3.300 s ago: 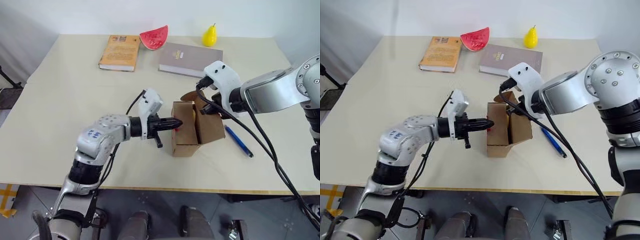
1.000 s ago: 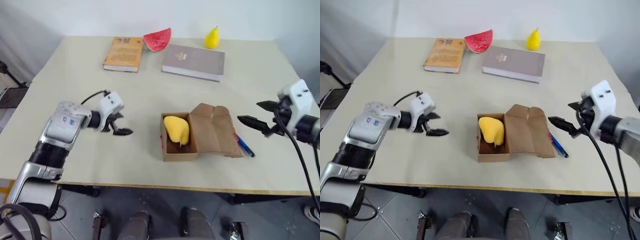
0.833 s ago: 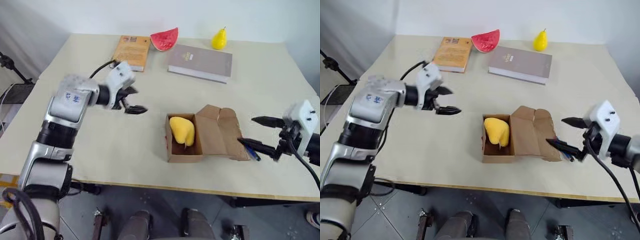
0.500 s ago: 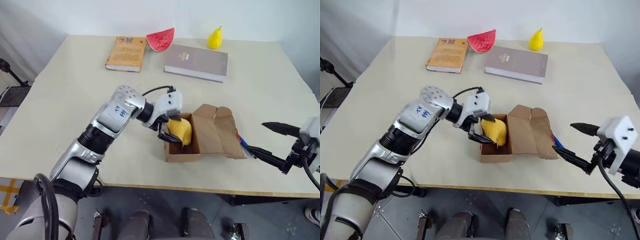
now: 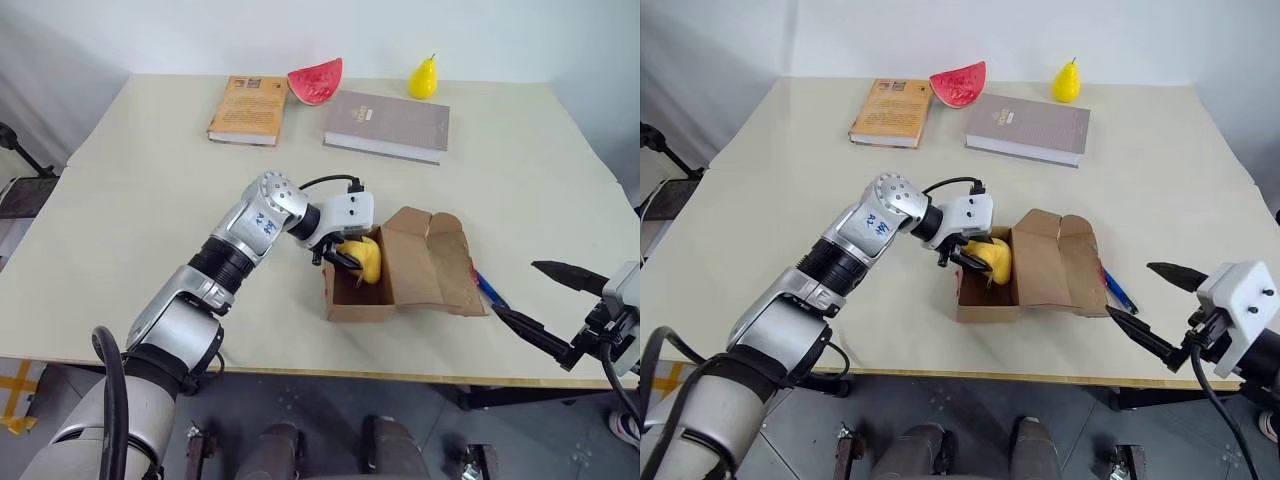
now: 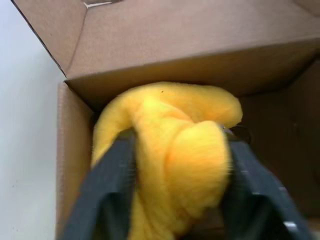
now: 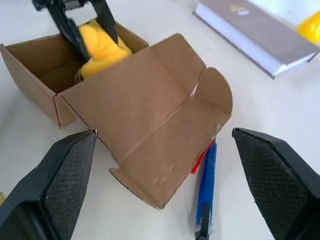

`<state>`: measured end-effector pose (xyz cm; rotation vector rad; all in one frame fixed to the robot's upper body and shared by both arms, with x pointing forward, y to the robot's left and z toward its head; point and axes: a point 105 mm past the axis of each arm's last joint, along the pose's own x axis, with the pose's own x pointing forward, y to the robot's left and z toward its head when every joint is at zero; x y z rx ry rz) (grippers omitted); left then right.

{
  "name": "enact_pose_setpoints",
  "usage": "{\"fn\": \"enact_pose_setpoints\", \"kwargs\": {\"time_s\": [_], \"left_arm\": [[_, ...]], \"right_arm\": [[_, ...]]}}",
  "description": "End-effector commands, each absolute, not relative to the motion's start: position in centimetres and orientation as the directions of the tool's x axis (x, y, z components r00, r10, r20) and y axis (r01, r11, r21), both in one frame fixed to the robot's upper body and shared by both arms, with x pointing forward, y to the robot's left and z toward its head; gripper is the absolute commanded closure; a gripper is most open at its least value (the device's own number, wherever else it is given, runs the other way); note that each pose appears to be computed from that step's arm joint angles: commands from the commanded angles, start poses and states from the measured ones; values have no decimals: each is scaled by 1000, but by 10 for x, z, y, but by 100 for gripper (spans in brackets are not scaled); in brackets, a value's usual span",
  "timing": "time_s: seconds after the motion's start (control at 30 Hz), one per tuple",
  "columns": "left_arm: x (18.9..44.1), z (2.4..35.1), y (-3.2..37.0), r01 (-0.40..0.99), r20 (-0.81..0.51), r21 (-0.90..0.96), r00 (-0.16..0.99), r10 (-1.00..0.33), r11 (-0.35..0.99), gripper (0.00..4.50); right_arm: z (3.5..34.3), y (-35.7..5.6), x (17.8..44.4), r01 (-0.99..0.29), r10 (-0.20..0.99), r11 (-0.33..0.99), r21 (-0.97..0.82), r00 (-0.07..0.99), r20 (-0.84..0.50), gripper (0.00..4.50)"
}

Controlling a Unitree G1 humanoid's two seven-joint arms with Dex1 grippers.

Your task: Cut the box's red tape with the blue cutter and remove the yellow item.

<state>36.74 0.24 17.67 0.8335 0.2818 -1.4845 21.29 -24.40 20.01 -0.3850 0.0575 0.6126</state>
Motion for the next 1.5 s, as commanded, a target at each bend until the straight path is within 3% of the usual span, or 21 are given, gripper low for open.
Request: {"fn": "enact_pose_setpoints", "kwargs": {"time_s": [0.03,0.17,0.3,0.53,1.03,1.27,1.43,1.5], "left_arm": [[362,199,-6,931,-592,338,94,-800,-140,355],[357,214,-10,937,-536,326,74,-841,-125,435],[350,241,-14,944,-438,320,68,-896,-84,437],[353,283,-11,951,-249,293,175,-953,98,437],[359,221,23,966,-404,59,254,-879,252,437],[361,256,29,955,-252,20,290,-923,295,438],[335,267,37,975,-221,-126,155,-963,186,438],[333,270,43,967,-219,-148,170,-961,205,438]], "right_arm": [[217,-244,212,-548,553,746,-379,827,-106,0],[218,-245,215,-558,562,731,-392,819,-117,0],[229,-245,217,-561,598,743,-366,802,-16,0],[231,-245,223,-598,634,693,-401,771,-54,0],[239,-250,251,-641,672,634,-432,733,-101,0],[241,-248,254,-652,687,622,-434,720,-96,0],[243,-248,258,-661,698,609,-438,709,-100,0],[245,-248,260,-665,703,604,-440,704,-99,0]]}}
